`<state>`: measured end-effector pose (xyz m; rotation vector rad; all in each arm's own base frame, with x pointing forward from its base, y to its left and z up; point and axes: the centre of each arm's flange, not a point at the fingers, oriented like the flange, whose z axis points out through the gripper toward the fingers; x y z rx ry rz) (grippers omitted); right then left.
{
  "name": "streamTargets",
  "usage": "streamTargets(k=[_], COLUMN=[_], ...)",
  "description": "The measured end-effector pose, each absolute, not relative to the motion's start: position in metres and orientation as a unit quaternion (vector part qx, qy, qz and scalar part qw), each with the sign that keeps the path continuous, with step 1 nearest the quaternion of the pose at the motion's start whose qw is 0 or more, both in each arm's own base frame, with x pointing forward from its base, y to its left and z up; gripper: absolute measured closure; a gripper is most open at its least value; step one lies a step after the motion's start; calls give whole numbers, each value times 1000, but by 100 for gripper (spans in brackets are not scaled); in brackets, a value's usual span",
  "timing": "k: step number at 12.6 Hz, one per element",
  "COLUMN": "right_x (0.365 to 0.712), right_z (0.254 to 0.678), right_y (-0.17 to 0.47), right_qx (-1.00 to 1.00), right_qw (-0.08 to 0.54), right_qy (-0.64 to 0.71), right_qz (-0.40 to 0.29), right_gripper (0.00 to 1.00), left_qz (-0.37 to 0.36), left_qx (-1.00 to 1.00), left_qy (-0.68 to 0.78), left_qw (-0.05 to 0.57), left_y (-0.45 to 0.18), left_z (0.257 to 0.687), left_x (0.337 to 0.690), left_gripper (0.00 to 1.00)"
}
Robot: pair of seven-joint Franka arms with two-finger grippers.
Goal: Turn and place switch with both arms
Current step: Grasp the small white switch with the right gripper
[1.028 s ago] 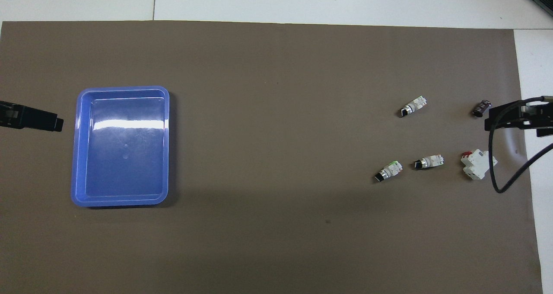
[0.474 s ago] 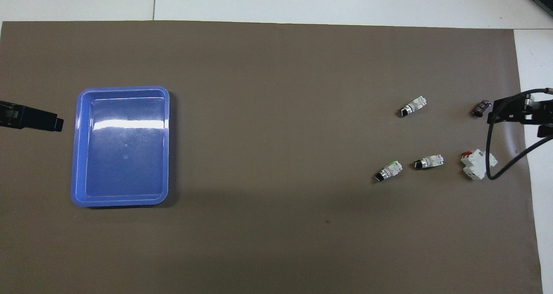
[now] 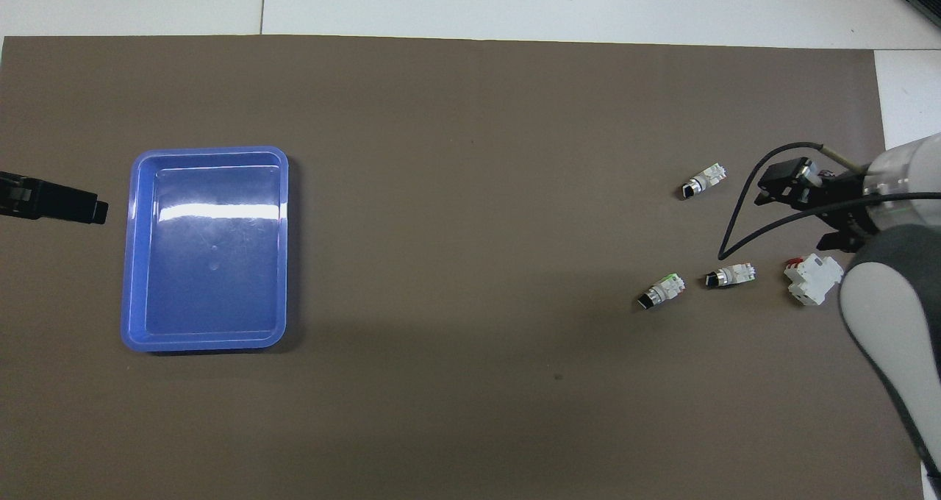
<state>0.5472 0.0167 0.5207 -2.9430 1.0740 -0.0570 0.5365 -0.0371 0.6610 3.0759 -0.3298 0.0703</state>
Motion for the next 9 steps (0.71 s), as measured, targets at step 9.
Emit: streamTargets(k=[9], right_x=[486], right_z=[346], right_y=[49], right_qx=[-882], right_qw=[-18], right_qy=[470], right_qz=[24], right_gripper=[0], left_qz=[22], left_qx=[994], left_qy=[-106], left_qw=[24], left_y=[-37], left_z=[660], left_x=[536], left_gripper=[0])
